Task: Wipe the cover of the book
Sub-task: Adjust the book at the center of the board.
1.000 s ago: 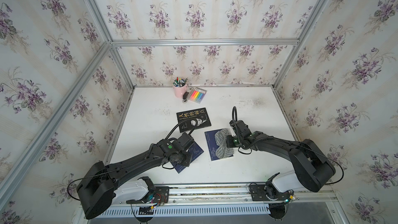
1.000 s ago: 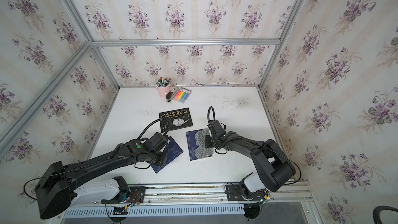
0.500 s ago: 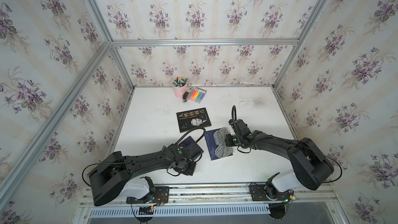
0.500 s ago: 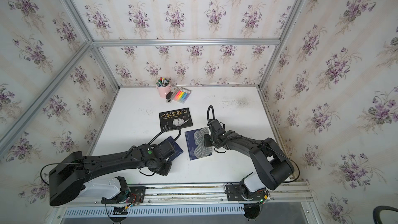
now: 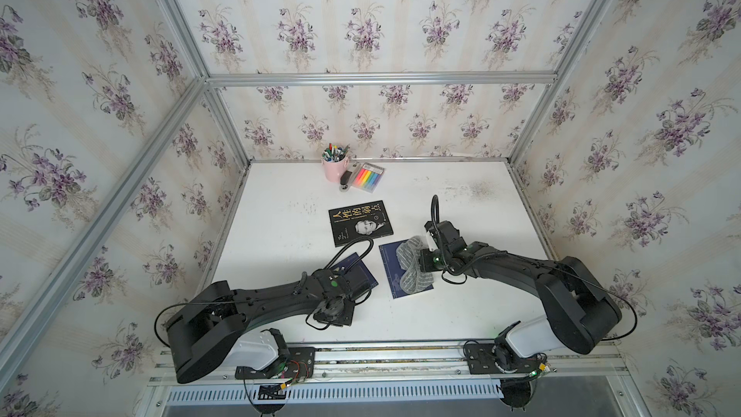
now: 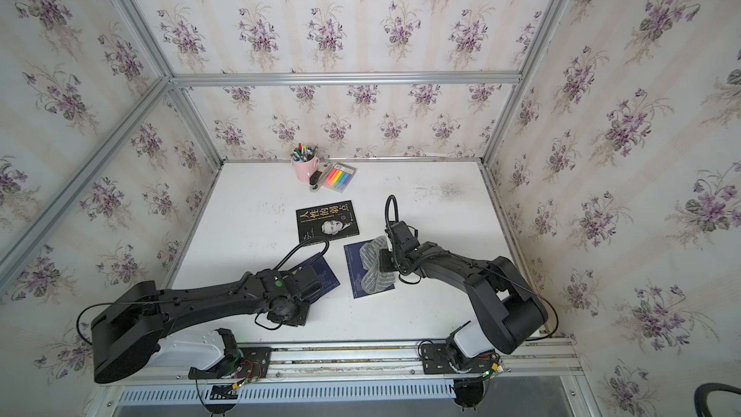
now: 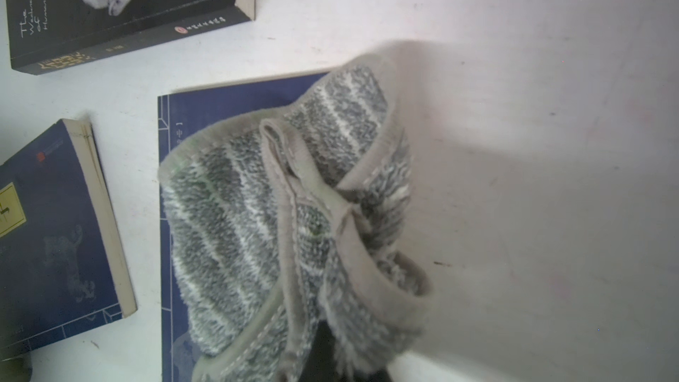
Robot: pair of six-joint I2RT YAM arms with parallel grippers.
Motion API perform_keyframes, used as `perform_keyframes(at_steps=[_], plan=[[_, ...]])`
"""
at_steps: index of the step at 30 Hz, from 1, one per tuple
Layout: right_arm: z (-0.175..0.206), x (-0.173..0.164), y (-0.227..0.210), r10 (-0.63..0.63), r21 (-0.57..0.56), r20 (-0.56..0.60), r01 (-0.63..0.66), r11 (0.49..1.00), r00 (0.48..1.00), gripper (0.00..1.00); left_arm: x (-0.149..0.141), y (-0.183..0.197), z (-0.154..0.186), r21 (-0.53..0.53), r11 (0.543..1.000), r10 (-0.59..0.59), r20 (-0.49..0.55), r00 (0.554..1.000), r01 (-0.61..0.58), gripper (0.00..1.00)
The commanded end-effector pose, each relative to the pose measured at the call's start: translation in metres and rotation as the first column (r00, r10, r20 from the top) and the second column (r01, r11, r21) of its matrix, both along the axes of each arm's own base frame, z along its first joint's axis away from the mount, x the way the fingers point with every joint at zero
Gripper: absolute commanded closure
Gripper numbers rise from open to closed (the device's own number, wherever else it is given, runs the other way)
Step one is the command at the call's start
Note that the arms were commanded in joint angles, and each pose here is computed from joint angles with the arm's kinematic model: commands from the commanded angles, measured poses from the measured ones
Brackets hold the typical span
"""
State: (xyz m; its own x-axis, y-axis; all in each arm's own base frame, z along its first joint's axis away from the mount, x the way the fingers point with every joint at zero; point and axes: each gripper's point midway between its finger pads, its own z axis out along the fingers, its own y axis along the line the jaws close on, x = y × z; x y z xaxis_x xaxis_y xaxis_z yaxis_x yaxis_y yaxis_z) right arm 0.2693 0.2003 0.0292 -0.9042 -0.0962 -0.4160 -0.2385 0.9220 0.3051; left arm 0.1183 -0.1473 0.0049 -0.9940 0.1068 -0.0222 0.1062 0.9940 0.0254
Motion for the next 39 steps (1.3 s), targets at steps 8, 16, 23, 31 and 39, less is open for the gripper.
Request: perform_keyframes(at_steps=[8, 16, 23, 31, 39], plan=[[0.007, 0.0, 0.002, 0.045, -0.003, 0.022, -0.044, 0.999, 0.999, 1.0, 0.043, 0.045, 0.013, 0.09, 0.977, 0.182, 0.131, 0.975, -0.194, 0.85], [0.009, 0.0, 0.006, 0.06, 0.014, 0.025, -0.06, 0.998, 0.998, 1.0, 0.074, 0.068, 0.027, -0.008, 0.948, 0.314, 0.173, 0.933, -0.318, 0.81], [0.01, 0.001, 0.004, 0.054, 0.001, 0.033, -0.054, 0.999, 0.998, 1.0, 0.105, 0.056, 0.04, -0.082, 0.95, 0.31, 0.165, 0.936, -0.3, 0.81], [0.026, 0.016, 0.006, 0.051, -0.024, 0.074, -0.049, 0.998, 0.996, 1.0, 0.099, 0.039, 0.035, -0.175, 0.948, 0.288, 0.123, 0.95, -0.265, 0.81], [0.018, 0.016, 0.011, 0.069, -0.014, 0.05, -0.069, 0.998, 0.996, 1.0, 0.052, 0.037, 0.028, -0.183, 0.956, 0.244, 0.058, 0.968, -0.23, 0.81]])
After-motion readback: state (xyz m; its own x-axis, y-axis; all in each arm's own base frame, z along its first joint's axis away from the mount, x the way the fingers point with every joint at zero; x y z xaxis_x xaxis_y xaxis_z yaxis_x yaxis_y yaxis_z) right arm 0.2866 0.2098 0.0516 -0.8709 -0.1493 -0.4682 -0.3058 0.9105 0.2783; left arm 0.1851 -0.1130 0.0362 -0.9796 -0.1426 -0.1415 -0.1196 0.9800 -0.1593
